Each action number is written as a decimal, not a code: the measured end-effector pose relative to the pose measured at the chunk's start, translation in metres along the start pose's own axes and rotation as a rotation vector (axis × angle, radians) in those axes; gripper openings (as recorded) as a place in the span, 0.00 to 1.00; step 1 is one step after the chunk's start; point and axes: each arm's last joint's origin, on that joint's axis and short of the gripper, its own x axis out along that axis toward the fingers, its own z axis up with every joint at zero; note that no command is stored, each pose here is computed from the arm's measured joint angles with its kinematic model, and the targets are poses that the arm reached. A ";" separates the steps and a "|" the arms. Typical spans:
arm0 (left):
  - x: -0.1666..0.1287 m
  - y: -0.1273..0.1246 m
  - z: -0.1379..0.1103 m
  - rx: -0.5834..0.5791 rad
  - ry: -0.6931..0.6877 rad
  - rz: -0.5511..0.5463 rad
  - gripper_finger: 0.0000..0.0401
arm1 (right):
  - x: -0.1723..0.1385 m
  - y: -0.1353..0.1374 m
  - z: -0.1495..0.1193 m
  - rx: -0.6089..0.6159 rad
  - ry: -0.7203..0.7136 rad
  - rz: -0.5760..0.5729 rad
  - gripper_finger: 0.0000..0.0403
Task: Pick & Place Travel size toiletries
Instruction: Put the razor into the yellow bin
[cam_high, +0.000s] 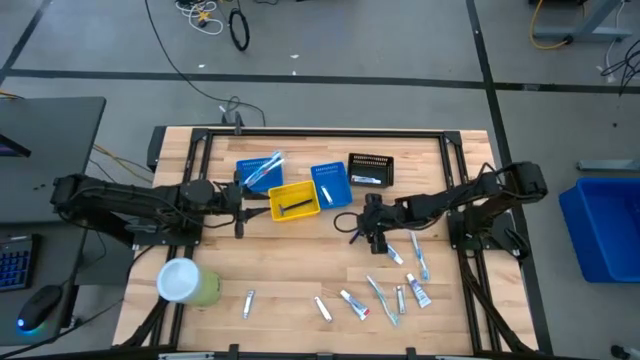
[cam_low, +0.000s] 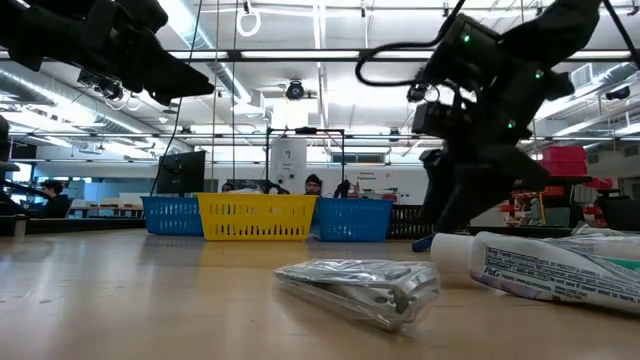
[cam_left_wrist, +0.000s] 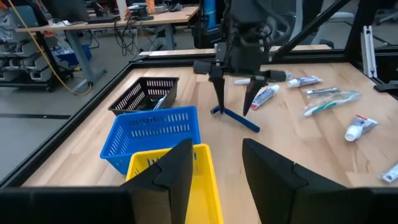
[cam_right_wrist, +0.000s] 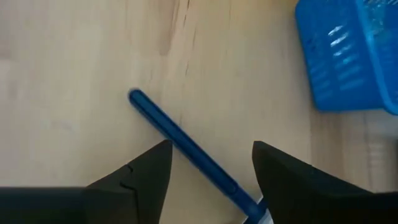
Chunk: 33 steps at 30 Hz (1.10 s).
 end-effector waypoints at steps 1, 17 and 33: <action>0.000 0.000 0.000 0.000 0.000 0.003 0.37 | 0.003 -0.001 -0.001 -0.008 0.012 0.002 0.58; 0.000 0.000 0.000 0.002 0.001 0.006 0.37 | 0.017 0.000 -0.006 0.118 0.040 0.100 0.14; 0.000 -0.001 0.007 -0.257 -0.070 -0.057 0.37 | 0.001 -0.007 0.052 0.107 -0.597 0.001 0.11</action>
